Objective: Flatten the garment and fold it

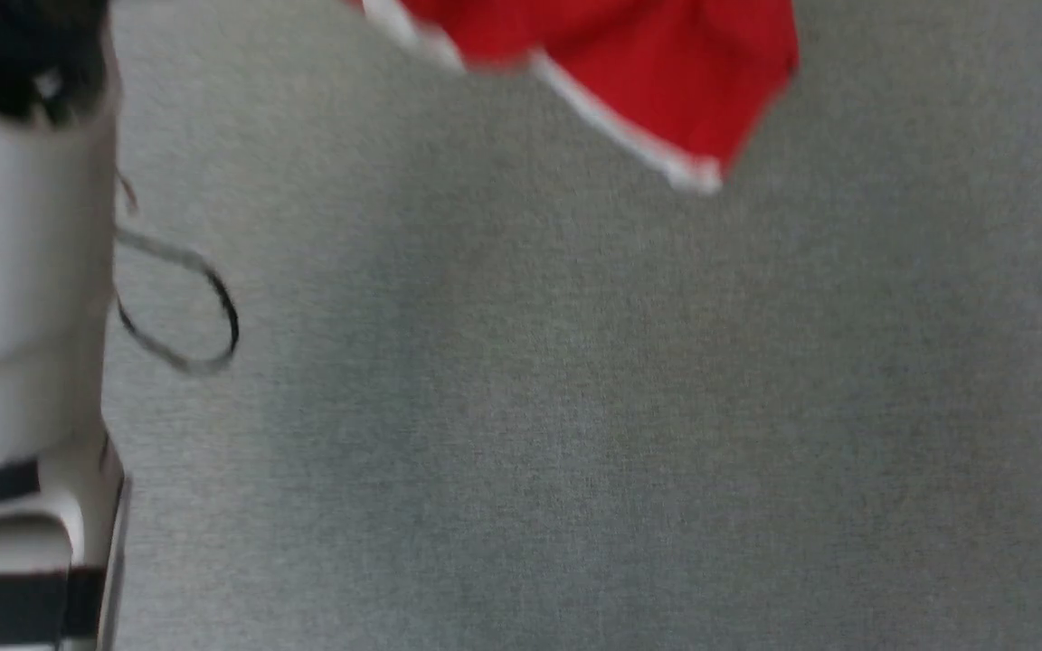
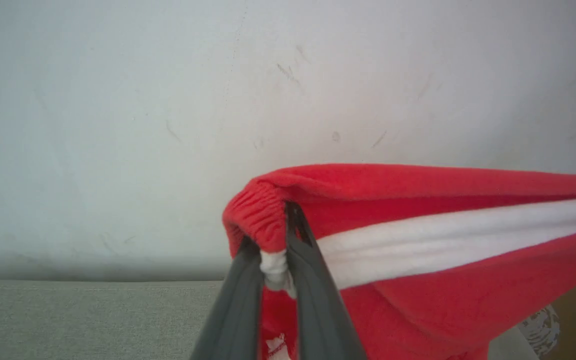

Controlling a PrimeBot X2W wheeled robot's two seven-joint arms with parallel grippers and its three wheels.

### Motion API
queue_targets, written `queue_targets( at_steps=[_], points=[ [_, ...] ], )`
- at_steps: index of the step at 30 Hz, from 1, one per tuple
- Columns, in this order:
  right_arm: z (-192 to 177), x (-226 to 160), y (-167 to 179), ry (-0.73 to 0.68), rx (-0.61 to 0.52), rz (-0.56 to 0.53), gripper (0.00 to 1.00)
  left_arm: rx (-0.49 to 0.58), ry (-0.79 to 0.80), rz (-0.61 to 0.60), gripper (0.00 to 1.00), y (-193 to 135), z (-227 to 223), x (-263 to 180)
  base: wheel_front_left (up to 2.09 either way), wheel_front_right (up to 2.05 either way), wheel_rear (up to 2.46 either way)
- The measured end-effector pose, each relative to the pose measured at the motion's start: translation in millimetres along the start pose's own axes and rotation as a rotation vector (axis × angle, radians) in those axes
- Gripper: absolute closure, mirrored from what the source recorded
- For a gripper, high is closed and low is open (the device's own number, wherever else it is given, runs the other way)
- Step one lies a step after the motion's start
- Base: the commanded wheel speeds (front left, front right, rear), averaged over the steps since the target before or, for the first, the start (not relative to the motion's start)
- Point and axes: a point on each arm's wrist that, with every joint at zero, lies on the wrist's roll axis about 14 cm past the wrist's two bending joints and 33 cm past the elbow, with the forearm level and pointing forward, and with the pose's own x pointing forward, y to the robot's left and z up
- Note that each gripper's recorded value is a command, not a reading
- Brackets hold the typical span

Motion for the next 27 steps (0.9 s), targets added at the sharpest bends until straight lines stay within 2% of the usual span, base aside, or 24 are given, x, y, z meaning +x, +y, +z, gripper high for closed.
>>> queue_targets(
  at_steps=[6, 10, 13, 20, 23, 27],
  points=[
    [-43.0, 46.2, -12.4, 0.024, -0.050, -0.032, 1.00, -0.023, -0.099, -0.076, 1.00, -13.6, -9.7, 58.1, 0.00, 0.00, 0.00],
    [-92.4, 62.8, -4.1, 0.073, -0.079, 0.001, 1.00, -0.020, -0.121, -0.135, 1.00, -12.3, -43.9, 89.1, 0.00, 0.00, 0.00],
    [-137.2, 66.7, 5.6, 0.131, -0.074, 0.038, 1.00, -0.025, -0.074, -0.156, 1.00, -3.7, -84.3, 108.8, 0.00, 0.00, 0.00],
    [-240.0, 41.4, 25.6, 0.293, -0.016, 0.117, 1.00, -0.079, 0.114, -0.147, 1.00, 27.1, -192.4, 123.8, 0.00, 0.00, 0.00],
    [-254.5, 23.1, 34.3, 0.322, 0.009, 0.151, 1.00, -0.099, 0.187, -0.144, 1.00, 31.3, -223.0, 114.6, 0.00, 0.00, 0.00],
    [-253.1, -5.3, 43.5, 0.332, 0.059, 0.179, 1.00, -0.144, 0.285, -0.136, 1.00, 29.7, -252.4, 89.6, 0.00, 0.00, 0.00]
  ],
)
